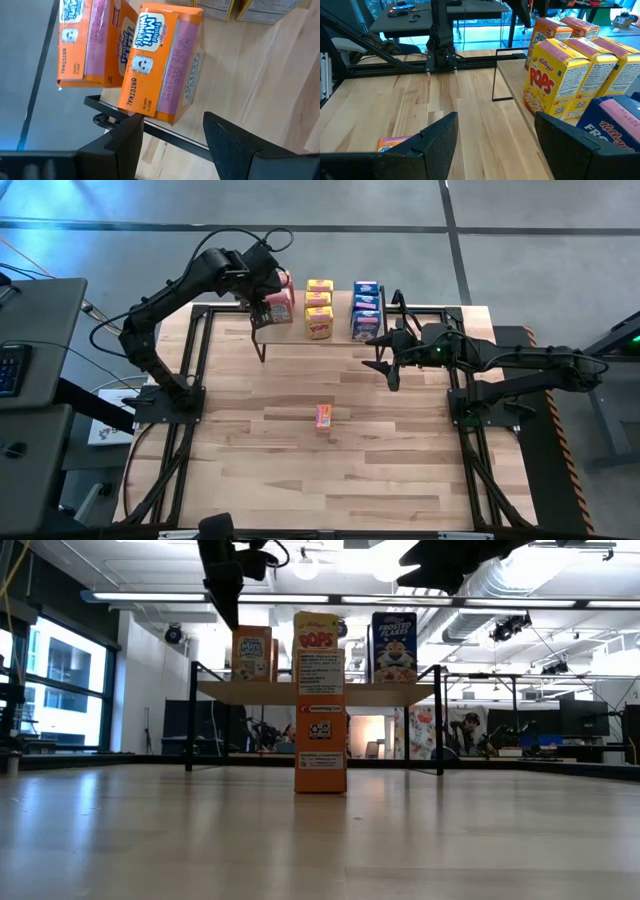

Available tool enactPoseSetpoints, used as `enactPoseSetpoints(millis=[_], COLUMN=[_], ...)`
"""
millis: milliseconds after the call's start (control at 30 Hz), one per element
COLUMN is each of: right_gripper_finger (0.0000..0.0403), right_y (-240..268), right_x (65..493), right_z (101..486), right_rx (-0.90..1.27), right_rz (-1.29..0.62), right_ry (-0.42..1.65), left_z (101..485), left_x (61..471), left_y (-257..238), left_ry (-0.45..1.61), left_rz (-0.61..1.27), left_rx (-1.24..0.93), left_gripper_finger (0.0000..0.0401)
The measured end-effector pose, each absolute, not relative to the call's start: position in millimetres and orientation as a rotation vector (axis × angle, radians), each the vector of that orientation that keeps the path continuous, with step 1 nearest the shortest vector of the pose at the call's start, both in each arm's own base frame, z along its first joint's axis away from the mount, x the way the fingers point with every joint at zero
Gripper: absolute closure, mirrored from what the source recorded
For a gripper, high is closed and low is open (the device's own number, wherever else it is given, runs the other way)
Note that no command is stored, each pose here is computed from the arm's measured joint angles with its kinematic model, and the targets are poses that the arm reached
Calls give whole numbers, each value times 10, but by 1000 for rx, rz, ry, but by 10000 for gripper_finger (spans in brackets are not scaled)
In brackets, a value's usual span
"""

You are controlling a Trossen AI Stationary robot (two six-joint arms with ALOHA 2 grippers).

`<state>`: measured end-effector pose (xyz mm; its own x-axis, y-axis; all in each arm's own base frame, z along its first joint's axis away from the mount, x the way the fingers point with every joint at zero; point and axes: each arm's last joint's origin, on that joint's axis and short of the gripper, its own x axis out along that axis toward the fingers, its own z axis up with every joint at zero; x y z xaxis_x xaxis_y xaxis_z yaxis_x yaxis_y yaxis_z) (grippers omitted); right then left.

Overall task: Stack cereal on shelf
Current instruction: Put the bottom orange cereal box on the shelf aligned with the other orange cereal box, then put the orange cereal box on the shelf aligned with the other orange cereal boxes

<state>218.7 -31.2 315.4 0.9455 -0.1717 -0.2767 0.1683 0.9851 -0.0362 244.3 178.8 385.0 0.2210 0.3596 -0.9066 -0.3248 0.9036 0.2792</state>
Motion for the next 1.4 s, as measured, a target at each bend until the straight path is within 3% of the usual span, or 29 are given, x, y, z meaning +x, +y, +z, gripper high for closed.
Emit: enactPoseSetpoints(millis=[800, 1067, 1400], right_gripper_finger=[146, 146, 146], right_y=[-313, -313, -312], right_x=[2187, 2187, 2187], right_z=[3154, 3154, 3154], right_rx=[-12, -12, -12], right_rz=[-174, -173, -173], right_ry=[283, 283, 283], left_z=[3982, 4116, 4116], left_x=[2380, 2384, 2694], left_y=[1661, 1285, 525], left_ry=[1294, 1218, 1105], left_rz=[530, 556, 539], left_rx=[-41, -129, -313], left_gripper_finger=[203, 203, 203])
